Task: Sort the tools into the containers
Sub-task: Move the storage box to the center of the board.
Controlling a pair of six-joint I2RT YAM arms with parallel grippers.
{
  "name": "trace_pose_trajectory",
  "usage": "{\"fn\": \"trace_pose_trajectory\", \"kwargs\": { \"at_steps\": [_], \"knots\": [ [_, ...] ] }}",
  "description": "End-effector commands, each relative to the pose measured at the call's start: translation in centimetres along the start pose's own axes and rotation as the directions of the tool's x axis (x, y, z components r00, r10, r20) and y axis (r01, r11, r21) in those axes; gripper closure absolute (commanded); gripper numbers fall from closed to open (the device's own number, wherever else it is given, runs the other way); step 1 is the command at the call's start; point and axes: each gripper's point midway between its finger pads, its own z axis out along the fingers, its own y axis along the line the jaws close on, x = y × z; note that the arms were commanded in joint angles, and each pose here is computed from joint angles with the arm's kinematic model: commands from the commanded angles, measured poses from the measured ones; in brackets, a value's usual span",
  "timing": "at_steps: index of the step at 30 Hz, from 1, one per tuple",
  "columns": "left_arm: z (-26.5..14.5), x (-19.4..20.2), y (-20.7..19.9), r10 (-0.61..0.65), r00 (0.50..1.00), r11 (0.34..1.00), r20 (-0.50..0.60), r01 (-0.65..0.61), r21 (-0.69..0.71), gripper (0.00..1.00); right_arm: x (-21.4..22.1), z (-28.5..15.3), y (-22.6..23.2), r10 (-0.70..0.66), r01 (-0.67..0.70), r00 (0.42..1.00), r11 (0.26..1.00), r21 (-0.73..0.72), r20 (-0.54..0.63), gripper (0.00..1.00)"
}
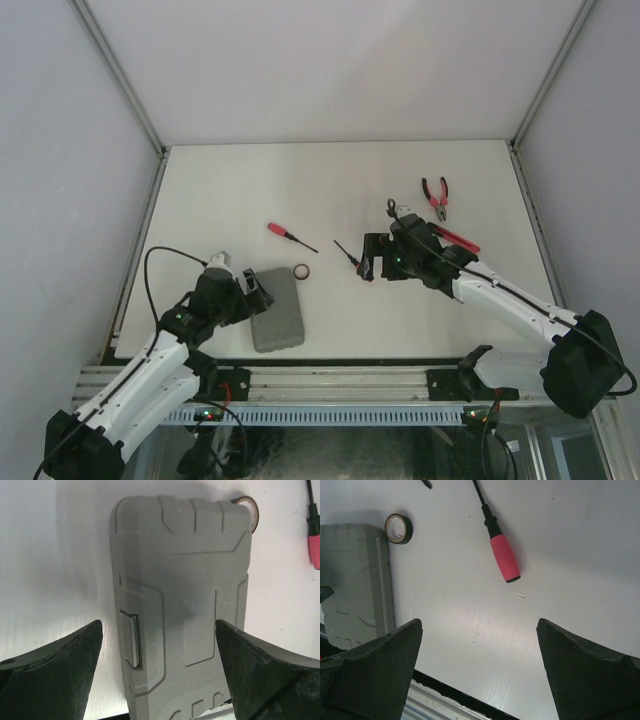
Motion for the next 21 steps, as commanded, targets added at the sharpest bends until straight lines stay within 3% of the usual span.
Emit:
{"fn": "trace_pose_trajectory", "kwargs": {
  "at_steps": [1,21],
  "knots": [
    [0.5,1.5,-0.4,-0.025,0.998,0.999,-0.051,0.027,0.033,0.04,-1.1,-0.2,1.8,-0.04,0.043,0.997,0.997,-0.062,0.059,0.04],
    [2.6,4.2,-7.9,0.11,0.985,0.982,-0.133,-0.088,0.166,0.24,-0.2,-0.5,0.8,-0.034,0.036,0.997,0.999,-0.021,0.065,0.06]
  ]
}}
